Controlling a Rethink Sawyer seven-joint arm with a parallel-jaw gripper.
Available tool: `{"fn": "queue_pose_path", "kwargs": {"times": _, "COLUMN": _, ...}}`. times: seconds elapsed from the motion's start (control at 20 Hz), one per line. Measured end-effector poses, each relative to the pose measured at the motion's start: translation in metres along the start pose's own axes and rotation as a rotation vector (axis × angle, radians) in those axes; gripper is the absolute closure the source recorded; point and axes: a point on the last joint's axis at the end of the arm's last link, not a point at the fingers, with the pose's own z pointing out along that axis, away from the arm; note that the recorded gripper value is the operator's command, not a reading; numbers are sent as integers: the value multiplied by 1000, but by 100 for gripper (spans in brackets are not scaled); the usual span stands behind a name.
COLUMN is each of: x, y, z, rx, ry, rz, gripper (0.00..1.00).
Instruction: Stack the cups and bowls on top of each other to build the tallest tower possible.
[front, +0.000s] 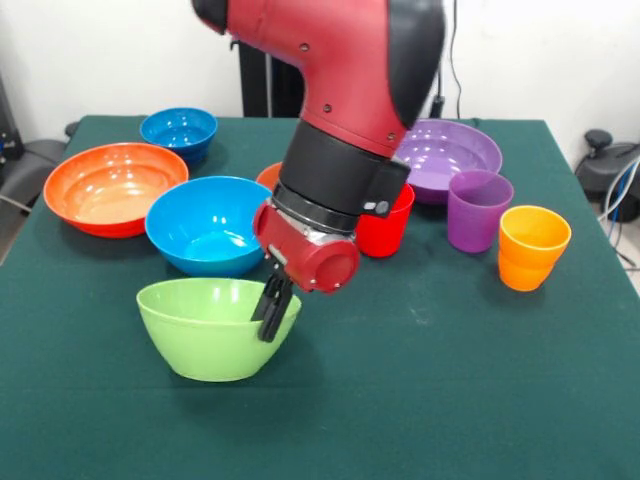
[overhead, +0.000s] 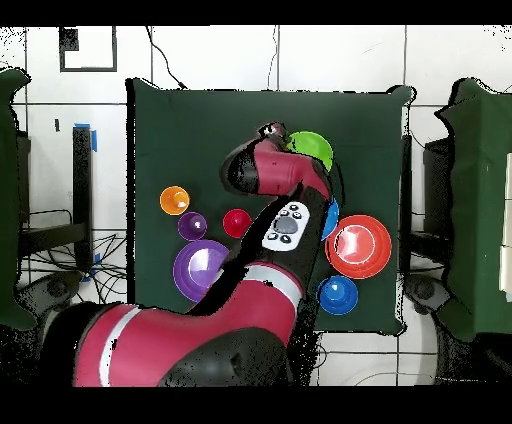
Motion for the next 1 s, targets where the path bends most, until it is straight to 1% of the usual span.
{"fn": "queue_pose_path", "kwargs": {"times": 0.15, "x": -10, "y": -8, "z": 5, "rx": -33, "ry": -1, "rz": 43, "gripper": 100}}
{"fn": "queue_pose_path", "kwargs": {"times": 0.3, "x": -26, "y": -17, "z": 11, "rx": -65, "ry": -5, "rz": 99, "gripper": 100}}
{"fn": "queue_pose_path", "kwargs": {"times": 0.45, "x": -33, "y": -21, "z": 13, "rx": -77, "ry": -3, "rz": 128, "gripper": 100}}
{"fn": "queue_pose_path", "kwargs": {"times": 0.5, "x": -39, "y": -25, "z": 15, "rx": -87, "ry": 2, "rz": 151, "gripper": 100}}
{"fn": "queue_pose_path", "kwargs": {"times": 0.6, "x": -43, "y": -26, "z": 16, "rx": -92, "ry": 6, "rz": 163, "gripper": 100}}
{"fn": "queue_pose_path", "kwargs": {"times": 0.8, "x": -47, "y": -29, "z": 16, "rx": -98, "ry": 26, "rz": 200, "gripper": 100}}
{"fn": "queue_pose_path", "kwargs": {"times": 1.0, "x": -46, "y": -29, "z": 16, "rx": -100, "ry": 36, "rz": 210, "gripper": 100}}
